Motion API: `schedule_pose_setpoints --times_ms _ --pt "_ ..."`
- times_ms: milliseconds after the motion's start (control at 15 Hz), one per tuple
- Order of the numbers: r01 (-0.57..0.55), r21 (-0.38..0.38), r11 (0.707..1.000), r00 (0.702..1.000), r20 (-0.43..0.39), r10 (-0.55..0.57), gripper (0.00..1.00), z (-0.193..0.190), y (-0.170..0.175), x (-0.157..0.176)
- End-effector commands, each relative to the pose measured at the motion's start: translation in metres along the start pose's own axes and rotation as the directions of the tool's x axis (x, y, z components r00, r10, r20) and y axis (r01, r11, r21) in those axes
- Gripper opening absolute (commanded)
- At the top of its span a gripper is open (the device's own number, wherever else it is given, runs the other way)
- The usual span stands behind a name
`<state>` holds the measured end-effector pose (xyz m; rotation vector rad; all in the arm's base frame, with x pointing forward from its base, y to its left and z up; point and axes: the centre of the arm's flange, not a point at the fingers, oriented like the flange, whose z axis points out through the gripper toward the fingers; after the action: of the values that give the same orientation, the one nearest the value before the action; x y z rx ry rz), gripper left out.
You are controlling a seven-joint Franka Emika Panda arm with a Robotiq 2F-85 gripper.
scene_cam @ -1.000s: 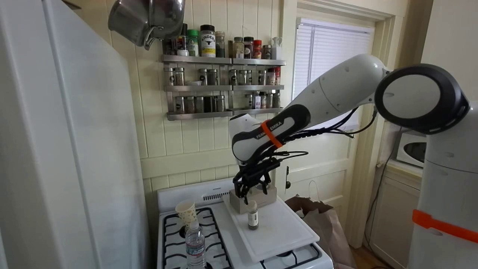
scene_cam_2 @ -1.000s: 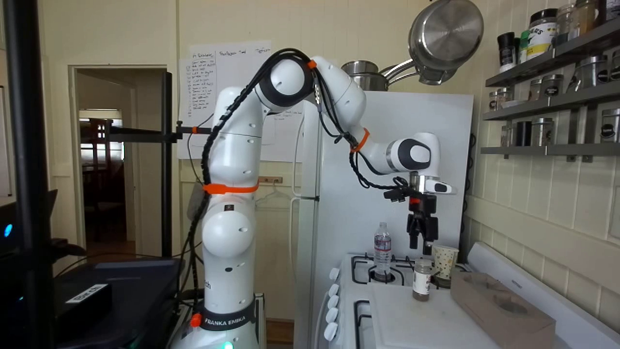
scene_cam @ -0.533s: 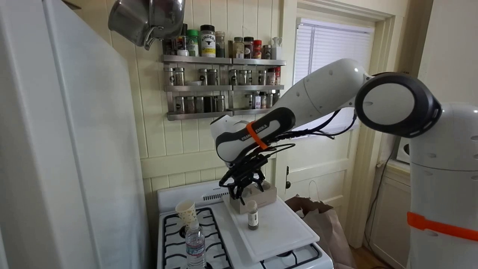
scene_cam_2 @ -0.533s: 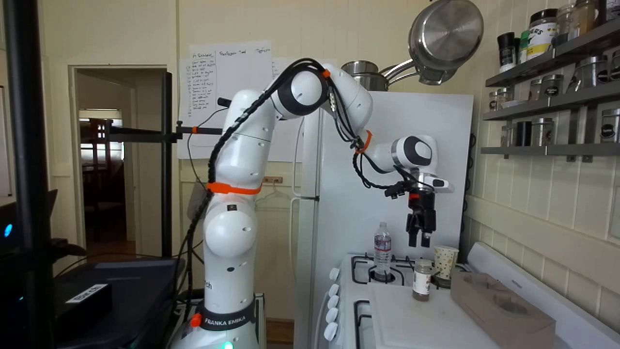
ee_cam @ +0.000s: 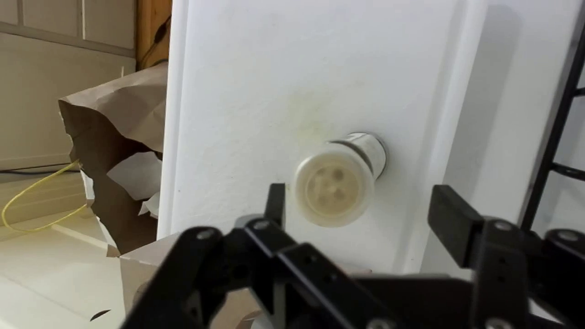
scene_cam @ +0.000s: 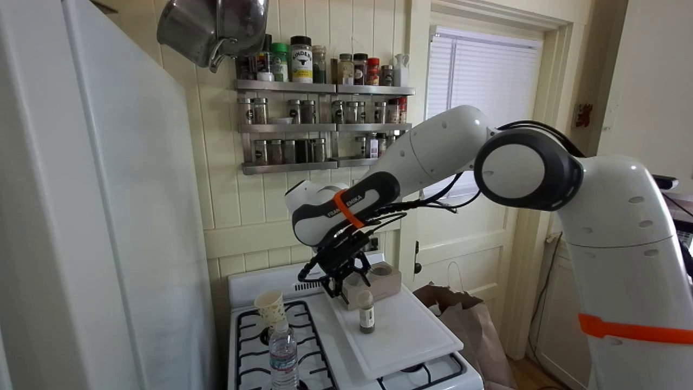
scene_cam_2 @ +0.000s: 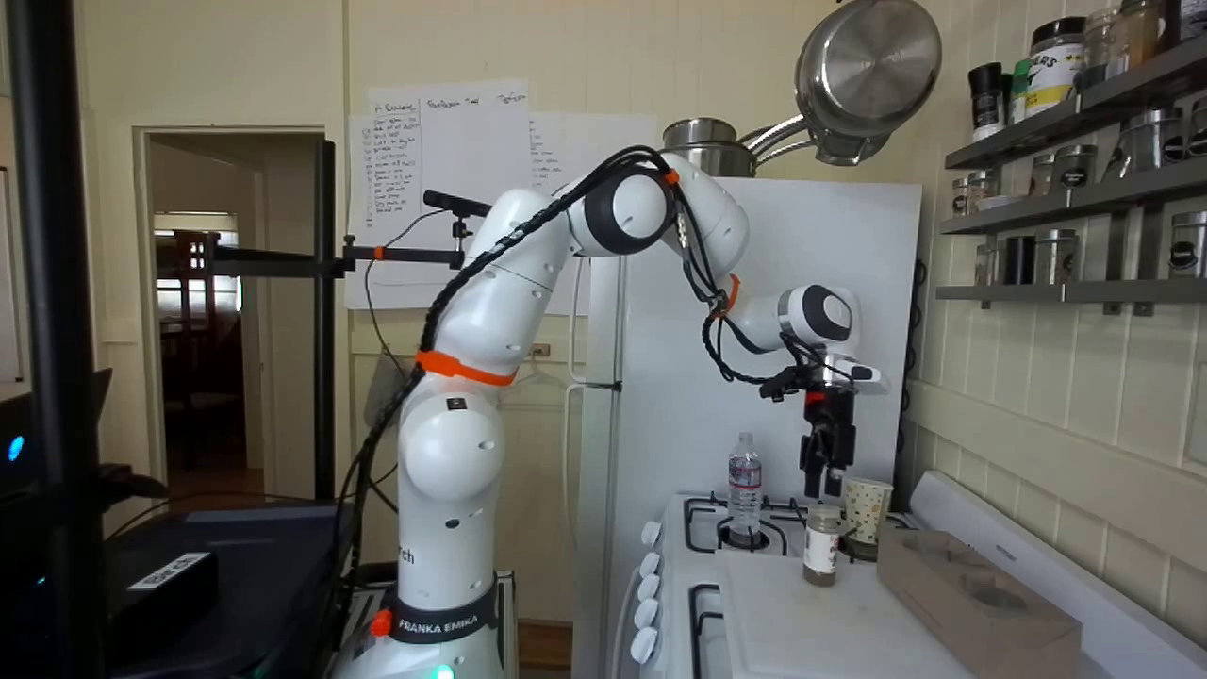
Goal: Pick up the bottle from the box and put it on the table
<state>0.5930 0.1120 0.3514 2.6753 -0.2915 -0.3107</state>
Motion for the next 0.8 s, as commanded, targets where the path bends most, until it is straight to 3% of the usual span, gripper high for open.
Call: schedule_pose_setpoints --times_ms 0,133,200,467,533,733 --pt "-0.009 -0.046 0.999 0.999 0.044 0.011 0.58 0.000 -0.010 0.020" --pt "-0.010 -0.059 0.998 0.998 0.064 0.014 0.54 0.004 -0.011 0.024" --pt "-0.012 -0.066 0.998 0.997 0.076 0.017 0.61 0.006 -0.011 0.026" --pt "-0.020 -0.088 0.996 0.993 0.112 0.029 0.69 0.014 -0.009 0.029" --pt "-0.021 -0.091 0.996 0.993 0.117 0.032 0.65 0.015 -0.009 0.030" --pt "-0.022 -0.100 0.995 0.991 0.127 0.034 0.70 0.016 -0.009 0.030"
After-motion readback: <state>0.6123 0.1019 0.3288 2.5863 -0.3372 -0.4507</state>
